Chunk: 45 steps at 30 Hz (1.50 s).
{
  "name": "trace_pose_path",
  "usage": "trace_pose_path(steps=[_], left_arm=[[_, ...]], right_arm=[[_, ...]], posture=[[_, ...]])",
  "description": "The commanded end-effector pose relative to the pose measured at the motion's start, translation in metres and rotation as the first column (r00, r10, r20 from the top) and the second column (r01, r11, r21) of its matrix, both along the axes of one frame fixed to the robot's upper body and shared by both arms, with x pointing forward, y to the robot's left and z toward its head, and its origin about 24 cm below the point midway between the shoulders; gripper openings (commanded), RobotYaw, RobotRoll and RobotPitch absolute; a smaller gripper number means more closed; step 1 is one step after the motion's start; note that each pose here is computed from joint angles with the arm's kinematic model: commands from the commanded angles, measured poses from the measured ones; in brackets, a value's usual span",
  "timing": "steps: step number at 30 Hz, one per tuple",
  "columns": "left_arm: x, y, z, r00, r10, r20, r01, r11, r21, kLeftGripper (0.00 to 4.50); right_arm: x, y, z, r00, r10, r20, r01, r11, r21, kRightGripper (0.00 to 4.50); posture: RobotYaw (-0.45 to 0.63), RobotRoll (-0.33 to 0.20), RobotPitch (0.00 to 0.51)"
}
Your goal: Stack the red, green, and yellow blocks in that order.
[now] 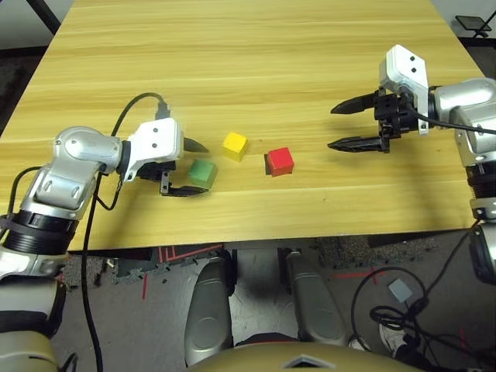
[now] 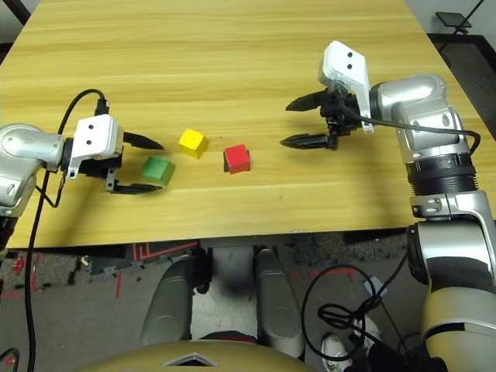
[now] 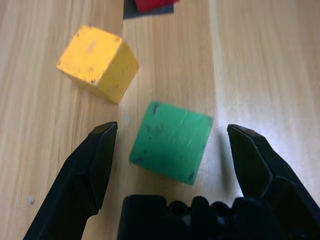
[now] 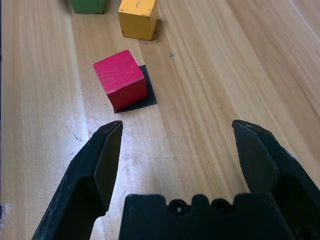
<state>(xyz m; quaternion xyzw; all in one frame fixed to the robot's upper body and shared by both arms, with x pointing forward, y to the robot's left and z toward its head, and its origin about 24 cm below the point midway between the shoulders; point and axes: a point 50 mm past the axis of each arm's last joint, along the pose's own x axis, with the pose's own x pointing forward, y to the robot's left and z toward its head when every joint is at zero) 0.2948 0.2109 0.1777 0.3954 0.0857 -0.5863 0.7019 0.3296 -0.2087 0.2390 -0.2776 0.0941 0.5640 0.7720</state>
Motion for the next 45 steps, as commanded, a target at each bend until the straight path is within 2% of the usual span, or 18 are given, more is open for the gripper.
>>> trace_pose_path(steps=[1,4,9,11,12,16,19,22,26,29,34,41,45], left_arm=[[0.003,0.001,-0.011,1.000,-0.013,-0.020,0.014,1.000,0.028,4.50],[0.005,0.002,-0.015,0.999,-0.008,-0.047,0.009,1.000,0.022,4.50],[0.005,-0.003,-0.010,0.999,-0.017,-0.050,0.015,0.999,-0.030,2.88],[0.003,-0.003,-0.007,0.996,0.001,-0.085,-0.005,0.999,-0.040,2.18],[0.003,-0.004,-0.003,0.996,0.003,-0.085,-0.007,0.999,-0.048,2.06],[-0.001,-0.013,0.019,0.995,0.037,-0.087,-0.047,0.992,-0.113,2.06],[-0.008,-0.025,0.034,0.996,0.040,-0.085,-0.048,0.994,-0.100,2.06],[-0.014,-0.044,0.048,0.996,0.024,-0.088,-0.032,0.995,-0.089,2.06],[-0.015,-0.069,0.060,0.998,0.014,-0.055,-0.018,0.997,-0.074,2.06],[-0.015,-0.084,0.060,0.998,0.015,-0.062,-0.019,0.997,-0.073,2.06],[-0.006,-0.111,0.052,0.996,0.024,-0.080,-0.029,0.997,-0.070,2.06],[0.008,-0.123,0.048,0.995,0.062,-0.076,-0.069,0.994,-0.087,2.06],[0.011,-0.123,0.047,0.993,0.087,-0.081,-0.094,0.992,-0.083,2.06]], right_arm=[[-0.005,-0.004,0.002,1.000,-0.012,0.002,0.012,1.000,0.004,4.44],[-0.007,-0.004,0.001,1.000,-0.023,0.000,0.023,1.000,0.010,4.44],[-0.007,-0.004,-0.002,0.999,-0.032,-0.009,0.033,0.999,0.017,4.50],[-0.007,-0.005,-0.003,0.999,-0.041,-0.014,0.041,0.999,0.016,4.50],[-0.007,-0.006,-0.003,0.999,-0.046,-0.015,0.046,0.999,0.017,4.50],[-0.006,-0.012,-0.008,0.997,-0.073,-0.026,0.074,0.997,0.018,4.50],[-0.007,-0.015,-0.013,0.996,-0.087,-0.038,0.087,0.996,0.014,4.50],[-0.008,-0.018,-0.020,0.993,-0.102,-0.055,0.103,0.995,0.014,4.50],[-0.010,-0.024,-0.030,0.990,-0.120,-0.070,0.121,0.993,0.004,4.50],[-0.012,-0.024,-0.034,0.993,-0.095,-0.073,0.097,0.995,0.026,4.50],[-0.020,-0.013,-0.037,0.996,0.062,-0.064,-0.054,0.991,0.126,4.50],[-0.026,-0.013,-0.038,0.995,0.079,-0.053,-0.070,0.984,0.164,4.50],[-0.030,-0.018,-0.039,0.996,0.068,-0.055,-0.058,0.985,0.161,4.50]], posture=[[0.16,-0.061,0.234],[0.16,-0.060,0.235],[0.16,-0.057,0.238],[0.16,-0.057,0.238],[0.16,-0.053,0.238],[0.16,-0.053,0.238],[0.16,-0.053,0.238],[0.18,-0.028,0.237],[0.17,-0.008,0.239],[0.16,-0.004,0.241],[0.12,0.007,0.249],[0.09,0.013,0.253],[0.08,0.015,0.252]])
